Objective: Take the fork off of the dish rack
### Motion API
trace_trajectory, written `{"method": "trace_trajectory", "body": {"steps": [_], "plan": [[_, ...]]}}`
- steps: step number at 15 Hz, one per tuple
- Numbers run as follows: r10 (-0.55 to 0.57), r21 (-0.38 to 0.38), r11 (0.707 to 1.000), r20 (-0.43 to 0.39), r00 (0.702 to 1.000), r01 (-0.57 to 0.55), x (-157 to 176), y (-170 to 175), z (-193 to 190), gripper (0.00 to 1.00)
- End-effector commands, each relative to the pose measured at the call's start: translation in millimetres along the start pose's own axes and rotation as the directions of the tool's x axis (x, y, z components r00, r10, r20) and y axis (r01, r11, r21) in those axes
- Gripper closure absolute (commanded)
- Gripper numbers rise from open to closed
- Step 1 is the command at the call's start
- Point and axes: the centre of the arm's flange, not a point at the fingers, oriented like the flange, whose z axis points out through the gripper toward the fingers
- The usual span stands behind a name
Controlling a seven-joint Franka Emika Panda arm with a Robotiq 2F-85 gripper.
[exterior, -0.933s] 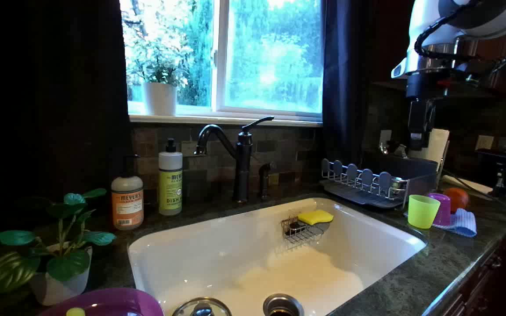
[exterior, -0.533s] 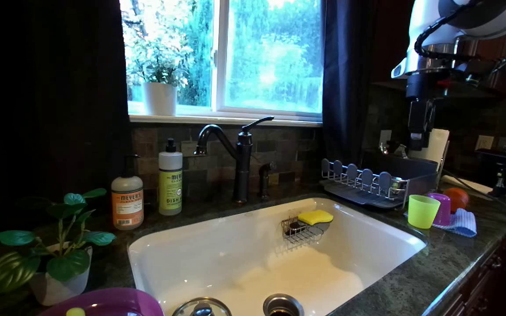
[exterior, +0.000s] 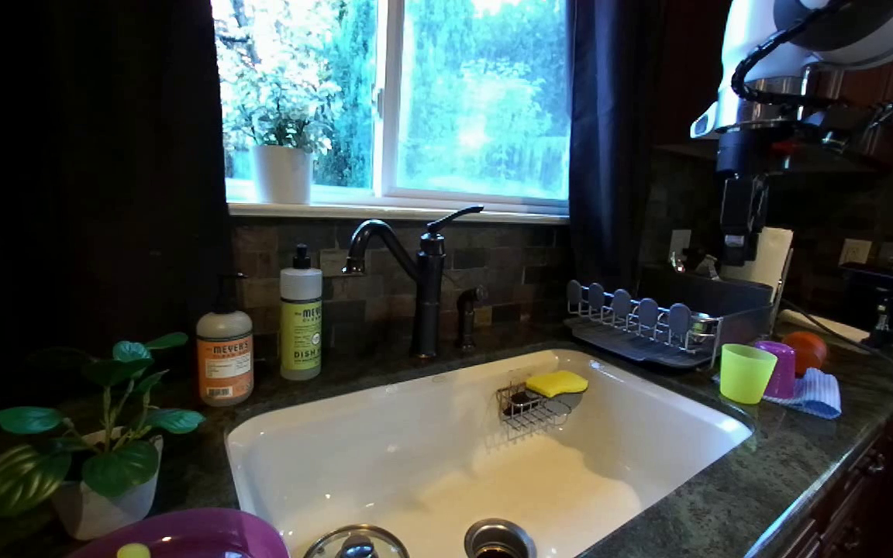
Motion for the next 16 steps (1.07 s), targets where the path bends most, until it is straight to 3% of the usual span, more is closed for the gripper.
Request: {"method": "trace_trajectory", "body": {"steps": [1, 8, 11, 14, 16], "plan": [[0.0, 0.0, 1.0, 0.0, 1.0, 0.0, 0, 0, 0, 0.0], [0.047, -0.041, 0.998, 0.032, 0.998, -0.045, -27, 50, 50, 0.0], [-0.005, -0.045, 0.999, -0.026, 1.0, 0.004, -55, 66, 69, 0.0], [-0.028, -0.082, 0.996, -0.003, 1.0, 0.028, -90, 84, 87, 0.0], [0.043, -0.048, 0.998, -0.01, 0.999, -0.043, -101, 105, 81, 0.0]]}}
